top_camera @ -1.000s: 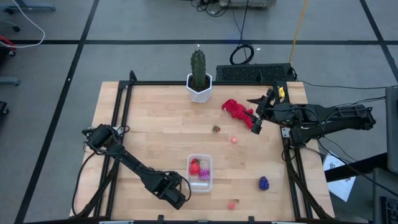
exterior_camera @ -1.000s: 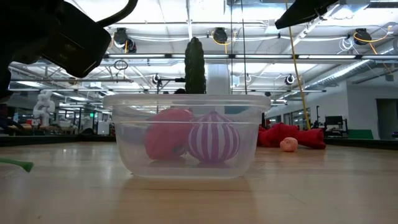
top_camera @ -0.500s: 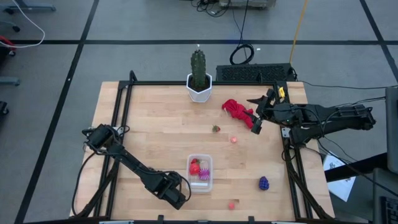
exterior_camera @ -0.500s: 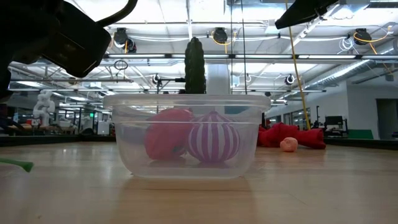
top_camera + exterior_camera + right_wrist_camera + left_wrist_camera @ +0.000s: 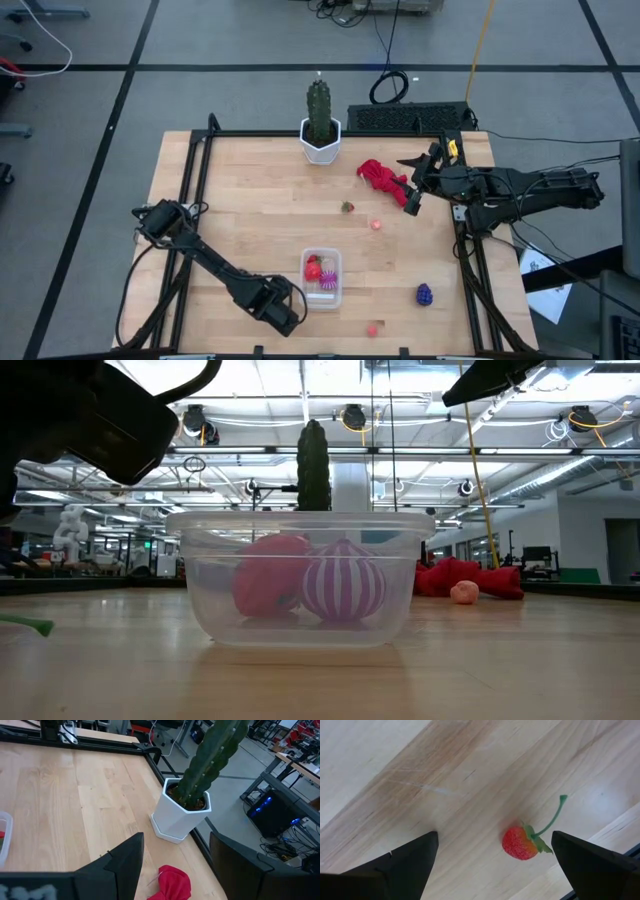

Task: Pick and placing Produce into tupperware
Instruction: Put the bottom strawberry into the transparent container

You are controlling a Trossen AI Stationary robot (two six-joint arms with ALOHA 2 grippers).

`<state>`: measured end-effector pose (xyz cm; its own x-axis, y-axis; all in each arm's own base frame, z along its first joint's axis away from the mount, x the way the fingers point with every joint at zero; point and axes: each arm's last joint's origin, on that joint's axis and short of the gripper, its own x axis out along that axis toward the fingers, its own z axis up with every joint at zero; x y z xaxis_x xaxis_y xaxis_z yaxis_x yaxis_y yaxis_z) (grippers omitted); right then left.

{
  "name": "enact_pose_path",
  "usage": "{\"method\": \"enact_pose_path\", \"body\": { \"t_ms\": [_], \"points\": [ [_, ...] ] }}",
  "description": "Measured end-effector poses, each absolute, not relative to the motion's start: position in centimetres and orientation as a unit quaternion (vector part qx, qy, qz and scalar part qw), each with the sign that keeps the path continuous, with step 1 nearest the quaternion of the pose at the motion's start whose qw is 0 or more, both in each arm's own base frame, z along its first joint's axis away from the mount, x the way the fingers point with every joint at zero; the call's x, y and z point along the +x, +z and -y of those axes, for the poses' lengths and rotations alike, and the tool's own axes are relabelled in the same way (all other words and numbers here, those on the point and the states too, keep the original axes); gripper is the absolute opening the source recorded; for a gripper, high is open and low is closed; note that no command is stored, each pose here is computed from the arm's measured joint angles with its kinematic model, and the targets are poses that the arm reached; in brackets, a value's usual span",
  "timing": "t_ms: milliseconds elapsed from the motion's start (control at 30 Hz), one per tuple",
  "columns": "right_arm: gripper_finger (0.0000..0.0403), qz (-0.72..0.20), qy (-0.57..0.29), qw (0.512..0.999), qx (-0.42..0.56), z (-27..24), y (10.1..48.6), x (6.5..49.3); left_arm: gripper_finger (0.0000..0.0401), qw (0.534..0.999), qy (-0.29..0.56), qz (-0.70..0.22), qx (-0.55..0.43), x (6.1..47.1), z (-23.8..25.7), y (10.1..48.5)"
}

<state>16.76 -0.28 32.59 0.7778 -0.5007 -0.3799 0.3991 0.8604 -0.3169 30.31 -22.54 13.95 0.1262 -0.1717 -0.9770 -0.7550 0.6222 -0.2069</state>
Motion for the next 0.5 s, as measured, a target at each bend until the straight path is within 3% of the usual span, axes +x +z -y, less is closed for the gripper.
{"method": "enact_pose_path", "body": {
  "t_ms": [500],
  "points": [
    [0.0219,-0.231,-0.24,0.936,-0.11,0.29,32.58,16.77,0.0399,0.647,0.234,-0.611,-0.391,30.53,22.45,13.94]
  ]
}}
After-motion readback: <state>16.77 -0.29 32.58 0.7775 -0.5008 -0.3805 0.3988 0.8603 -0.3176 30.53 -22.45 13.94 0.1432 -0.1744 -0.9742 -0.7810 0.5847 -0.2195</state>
